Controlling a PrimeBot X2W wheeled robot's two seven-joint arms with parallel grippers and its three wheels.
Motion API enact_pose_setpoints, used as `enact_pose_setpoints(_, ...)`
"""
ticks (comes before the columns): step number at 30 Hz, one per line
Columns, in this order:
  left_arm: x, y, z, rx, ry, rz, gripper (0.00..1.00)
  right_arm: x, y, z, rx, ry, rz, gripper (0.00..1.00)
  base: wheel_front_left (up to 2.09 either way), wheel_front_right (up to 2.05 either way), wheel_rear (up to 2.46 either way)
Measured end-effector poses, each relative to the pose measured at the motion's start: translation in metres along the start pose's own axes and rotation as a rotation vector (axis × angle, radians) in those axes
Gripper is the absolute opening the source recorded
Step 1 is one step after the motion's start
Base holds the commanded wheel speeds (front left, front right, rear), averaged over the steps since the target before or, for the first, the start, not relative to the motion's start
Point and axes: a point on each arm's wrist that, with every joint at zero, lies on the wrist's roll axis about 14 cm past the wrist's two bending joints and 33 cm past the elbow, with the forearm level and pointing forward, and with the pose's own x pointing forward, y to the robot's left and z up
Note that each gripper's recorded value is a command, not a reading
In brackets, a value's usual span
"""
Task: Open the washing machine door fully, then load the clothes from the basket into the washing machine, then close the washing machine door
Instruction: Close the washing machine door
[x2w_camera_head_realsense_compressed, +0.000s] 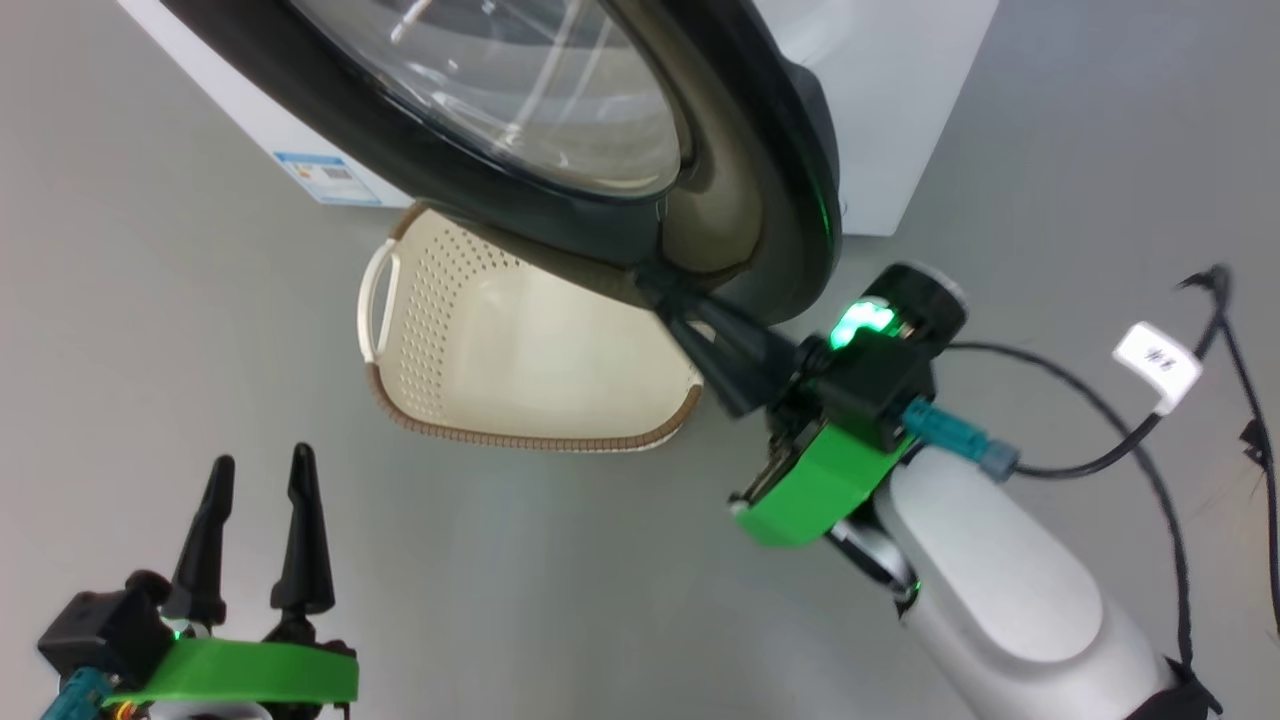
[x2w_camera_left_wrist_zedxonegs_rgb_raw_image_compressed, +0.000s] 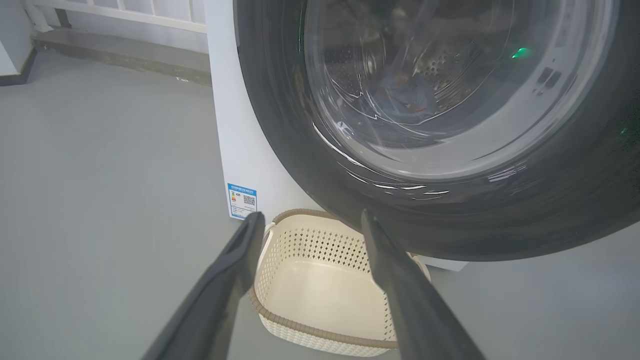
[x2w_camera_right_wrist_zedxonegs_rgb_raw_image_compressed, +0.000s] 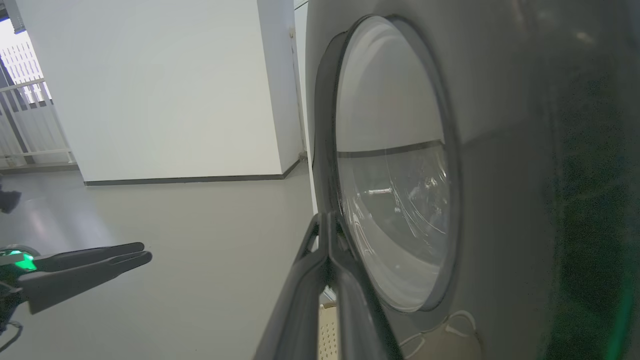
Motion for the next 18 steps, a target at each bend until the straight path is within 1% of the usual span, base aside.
enact_pose_setpoints(4, 0.007, 0.000, -0.007, 0.002, 0.017, 0.002, 1.00, 0.006, -0.032, -0.001, -0.018, -0.025, -0.084, 0.00, 0.00, 0.00, 0.00)
enact_pose_setpoints(5, 0.010, -0.001, -0.011, 0.004, 0.028, -0.001, 1.00, 0.006, -0.049, -0.002, -0.022, -0.034, -0.135, 0.00, 0.00, 0.00, 0.00)
enact_pose_setpoints(8, 0.013, -0.002, -0.017, 0.006, 0.044, -0.002, 1.00, 0.004, -0.072, -0.004, -0.028, -0.049, -0.211, 0.00, 0.00, 0.00, 0.00)
enact_pose_setpoints(13, 0.014, 0.000, -0.023, 0.006, 0.059, 0.003, 1.00, 0.002, -0.099, -0.002, -0.046, -0.065, -0.282, 0.00, 0.00, 0.00, 0.00)
enact_pose_setpoints(18, 0.019, -0.001, -0.026, 0.002, 0.064, -0.003, 1.00, 0.011, -0.115, 0.008, -0.048, -0.107, -0.306, 0.00, 0.00, 0.00, 0.00)
